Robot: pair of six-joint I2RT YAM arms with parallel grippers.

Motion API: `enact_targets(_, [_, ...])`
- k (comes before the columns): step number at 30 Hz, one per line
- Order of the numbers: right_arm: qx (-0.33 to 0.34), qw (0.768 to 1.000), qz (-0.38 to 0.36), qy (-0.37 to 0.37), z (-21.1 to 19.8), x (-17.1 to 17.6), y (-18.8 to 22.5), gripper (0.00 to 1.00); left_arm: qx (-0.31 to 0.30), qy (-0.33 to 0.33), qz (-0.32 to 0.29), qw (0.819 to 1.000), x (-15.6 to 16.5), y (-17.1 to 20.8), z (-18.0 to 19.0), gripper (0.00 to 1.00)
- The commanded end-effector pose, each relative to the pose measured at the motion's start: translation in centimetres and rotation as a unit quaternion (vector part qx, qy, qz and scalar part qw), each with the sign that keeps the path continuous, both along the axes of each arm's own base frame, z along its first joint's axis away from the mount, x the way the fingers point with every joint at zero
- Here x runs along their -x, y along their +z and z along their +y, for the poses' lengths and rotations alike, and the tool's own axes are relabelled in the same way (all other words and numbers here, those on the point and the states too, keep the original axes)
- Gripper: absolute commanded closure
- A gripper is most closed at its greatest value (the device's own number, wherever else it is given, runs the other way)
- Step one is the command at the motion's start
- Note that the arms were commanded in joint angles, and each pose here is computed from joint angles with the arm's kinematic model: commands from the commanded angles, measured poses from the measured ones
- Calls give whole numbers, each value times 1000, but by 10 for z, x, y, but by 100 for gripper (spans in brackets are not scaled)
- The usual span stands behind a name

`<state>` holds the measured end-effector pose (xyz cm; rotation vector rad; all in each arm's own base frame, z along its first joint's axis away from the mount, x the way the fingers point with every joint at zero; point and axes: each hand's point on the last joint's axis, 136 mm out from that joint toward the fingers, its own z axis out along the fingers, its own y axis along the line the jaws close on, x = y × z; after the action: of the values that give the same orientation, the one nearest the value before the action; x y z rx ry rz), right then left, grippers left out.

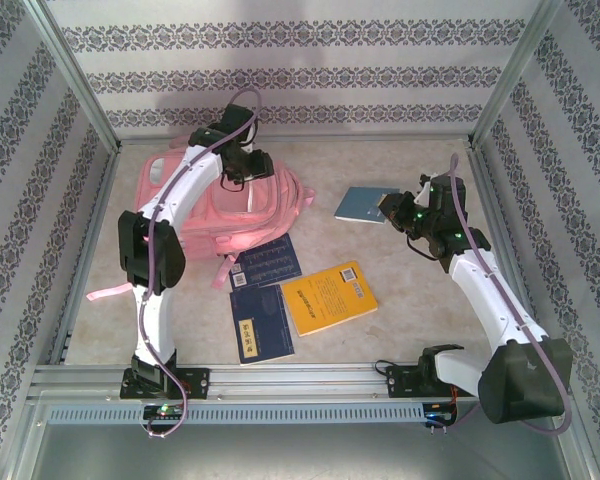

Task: Pack the student bag
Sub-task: Open the student bag at the center of the table.

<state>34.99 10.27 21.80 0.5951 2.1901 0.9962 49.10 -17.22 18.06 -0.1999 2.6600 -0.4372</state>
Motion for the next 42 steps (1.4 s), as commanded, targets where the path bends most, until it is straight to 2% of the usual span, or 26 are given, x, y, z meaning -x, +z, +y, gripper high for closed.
enact_targets(1, [7, 999, -33, 14, 5, -3, 19, 100, -42, 6, 11, 999, 2, -3, 25, 51])
enact_targets(5, [1, 999, -27, 20, 9, -6, 14, 100, -27, 9, 28, 999, 0, -19, 23, 52])
enact_targets(14, [-6, 999, -22, 36, 17, -10, 9, 100, 71, -10, 56, 996, -6, -43, -12, 63])
enact_targets(18, [-8, 999, -19, 39, 19, -11, 6, 100, 86, -13, 58, 995, -10, -48, -18, 75])
enact_targets(22, [-9, 999, -21, 42, 21, -11, 8, 100, 48, -5, 66, 997, -11, -54, -6, 97])
enact_targets(24, [-6, 999, -25, 43, 22, -10, 12, 100, 40, -8, 60, 997, -12, -48, -5, 100])
enact_targets(27, [12, 999, -30, 40, 20, -9, 16, 100, 56, -24, 36, 997, -13, -20, -12, 100])
enact_targets(33, [16, 998, -61, 32, 21, -7, 34, 100, 107, -68, -56, 990, -8, 76, -32, 100])
enact_targets(38, [13, 996, -75, 56, 33, -8, 49, 100, 155, -96, -109, 977, 9, 143, -41, 100])
enact_targets(42, [9, 993, -87, 79, 40, -10, 61, 100, 192, -132, -132, 964, 28, 173, -50, 100])
